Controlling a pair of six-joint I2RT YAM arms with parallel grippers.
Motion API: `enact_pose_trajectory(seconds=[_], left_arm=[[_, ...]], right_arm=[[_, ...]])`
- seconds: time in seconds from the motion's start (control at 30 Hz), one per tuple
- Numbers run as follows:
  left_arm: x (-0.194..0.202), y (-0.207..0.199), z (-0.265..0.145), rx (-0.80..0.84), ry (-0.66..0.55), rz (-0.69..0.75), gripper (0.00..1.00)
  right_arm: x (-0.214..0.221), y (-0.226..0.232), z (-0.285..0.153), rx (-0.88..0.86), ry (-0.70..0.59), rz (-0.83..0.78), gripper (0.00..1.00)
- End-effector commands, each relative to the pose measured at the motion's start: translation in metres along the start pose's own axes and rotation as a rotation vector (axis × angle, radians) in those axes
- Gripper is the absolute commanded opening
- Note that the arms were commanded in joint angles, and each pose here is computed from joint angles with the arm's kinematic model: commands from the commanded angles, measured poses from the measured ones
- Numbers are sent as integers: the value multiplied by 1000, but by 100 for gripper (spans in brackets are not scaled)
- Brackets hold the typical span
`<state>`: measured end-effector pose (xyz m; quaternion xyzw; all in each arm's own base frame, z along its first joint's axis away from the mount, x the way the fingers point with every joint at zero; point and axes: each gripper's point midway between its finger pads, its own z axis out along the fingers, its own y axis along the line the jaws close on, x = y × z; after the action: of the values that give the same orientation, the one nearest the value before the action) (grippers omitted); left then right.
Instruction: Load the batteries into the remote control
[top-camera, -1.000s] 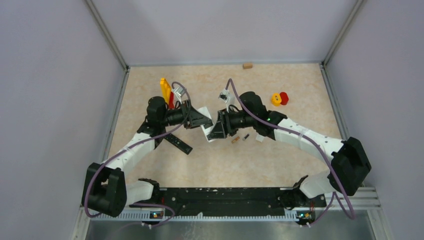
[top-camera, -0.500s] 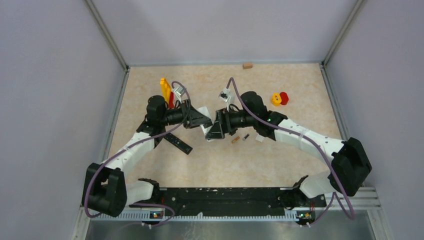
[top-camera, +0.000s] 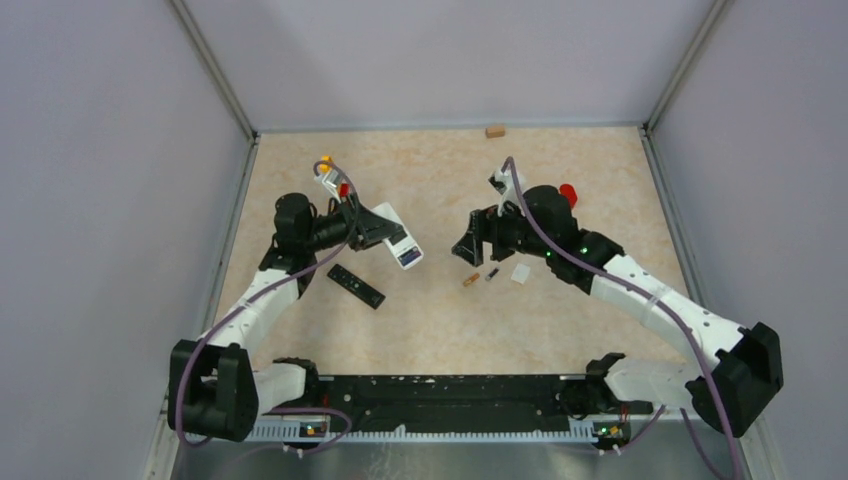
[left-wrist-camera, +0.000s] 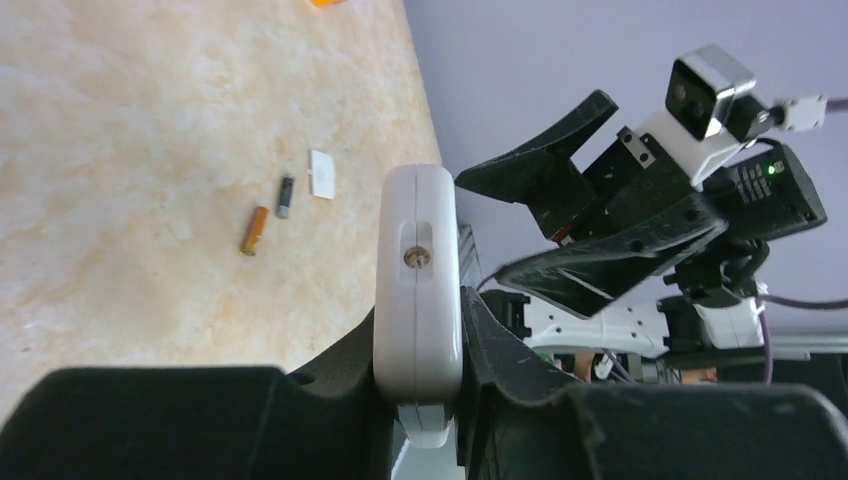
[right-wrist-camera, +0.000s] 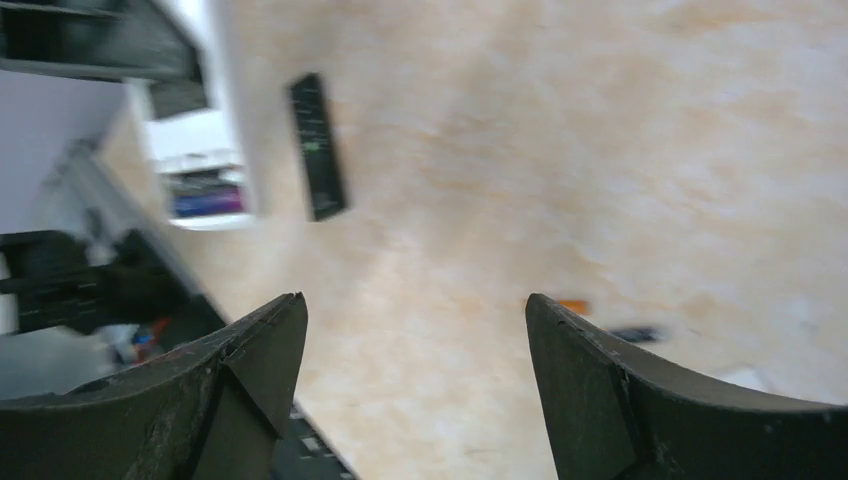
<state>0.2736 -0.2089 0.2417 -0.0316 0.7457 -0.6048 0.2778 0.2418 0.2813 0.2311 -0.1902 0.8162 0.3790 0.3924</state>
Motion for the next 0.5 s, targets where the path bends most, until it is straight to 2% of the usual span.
enact_pose_trajectory(seconds=[0.0,0.13,0.27,0.37,0.47], left_arm=[[-11,21,-11,-69,-75,23,0],[-11,32,-17,-97,-84,9,0],[-12,34,-19,-111,-86,4,0],[-12,31,-20,-105,-78,3,0],[-13,32,-21,-114,-75,14,0]], right_arm=[[34,-104,-28,484,197,-267,82],[76,-138,-37,531,493,-438,82],[101,-151,-28,438,666,-484,84],[100,-168,-27,485,745,-535,84],[97,-182,-23,459,751,-564,85]])
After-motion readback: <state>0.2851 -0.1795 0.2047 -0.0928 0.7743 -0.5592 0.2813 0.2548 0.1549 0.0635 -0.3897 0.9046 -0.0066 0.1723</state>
